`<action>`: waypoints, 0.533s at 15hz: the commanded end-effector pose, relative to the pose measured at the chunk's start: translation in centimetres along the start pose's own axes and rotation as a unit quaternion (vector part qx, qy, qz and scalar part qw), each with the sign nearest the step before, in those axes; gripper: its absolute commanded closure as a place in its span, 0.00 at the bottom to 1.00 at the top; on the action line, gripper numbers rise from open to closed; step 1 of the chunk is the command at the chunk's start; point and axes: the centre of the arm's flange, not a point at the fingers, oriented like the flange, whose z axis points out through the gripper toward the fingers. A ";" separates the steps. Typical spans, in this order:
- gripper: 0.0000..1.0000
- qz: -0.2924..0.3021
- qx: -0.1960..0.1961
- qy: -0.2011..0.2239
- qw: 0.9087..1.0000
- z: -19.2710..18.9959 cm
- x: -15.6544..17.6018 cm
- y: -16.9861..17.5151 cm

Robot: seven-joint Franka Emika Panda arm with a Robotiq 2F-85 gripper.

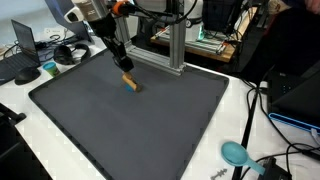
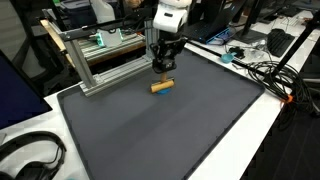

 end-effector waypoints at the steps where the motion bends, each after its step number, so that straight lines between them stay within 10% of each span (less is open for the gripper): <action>1: 0.78 -0.003 0.027 -0.070 0.997 7.4 -0.1 -1.1; 8: 0.78 -0.008 0.024 -0.078 0.997 7.4 -0.2 -1.2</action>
